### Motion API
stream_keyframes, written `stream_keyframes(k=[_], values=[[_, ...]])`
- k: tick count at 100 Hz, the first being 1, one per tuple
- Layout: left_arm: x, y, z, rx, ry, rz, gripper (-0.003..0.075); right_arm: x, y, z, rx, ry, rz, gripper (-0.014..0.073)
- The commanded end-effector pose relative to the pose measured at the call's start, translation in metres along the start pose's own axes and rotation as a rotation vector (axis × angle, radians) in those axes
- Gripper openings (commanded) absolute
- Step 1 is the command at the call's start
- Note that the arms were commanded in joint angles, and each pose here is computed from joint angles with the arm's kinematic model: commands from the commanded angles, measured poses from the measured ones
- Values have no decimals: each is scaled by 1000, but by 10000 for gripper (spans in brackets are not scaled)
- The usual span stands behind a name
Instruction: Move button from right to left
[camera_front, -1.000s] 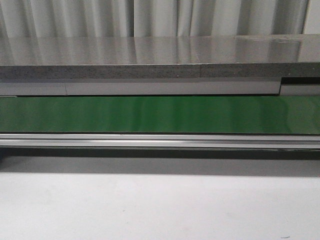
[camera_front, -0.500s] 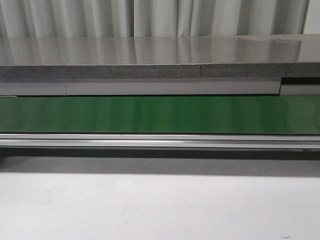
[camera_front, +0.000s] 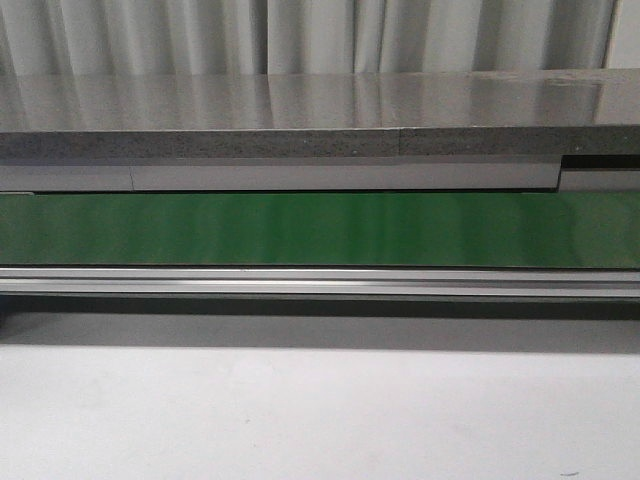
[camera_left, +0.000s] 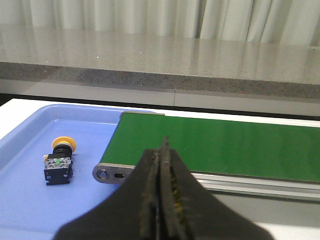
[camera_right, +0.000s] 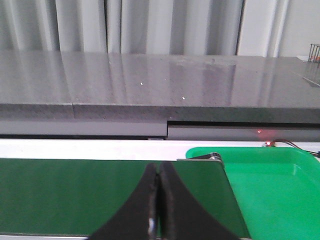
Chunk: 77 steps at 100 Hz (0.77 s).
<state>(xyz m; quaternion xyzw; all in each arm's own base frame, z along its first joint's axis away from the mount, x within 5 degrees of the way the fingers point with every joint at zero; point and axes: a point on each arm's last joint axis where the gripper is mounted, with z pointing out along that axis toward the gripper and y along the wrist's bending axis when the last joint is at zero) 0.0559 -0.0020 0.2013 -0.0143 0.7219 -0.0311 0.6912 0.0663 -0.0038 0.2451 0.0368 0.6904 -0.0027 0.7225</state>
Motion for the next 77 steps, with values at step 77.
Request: stream_keyframes(k=[77], values=[[6,1,0,-9,-64,-12,-20,30,3,-14,-90,-107,27,-60]])
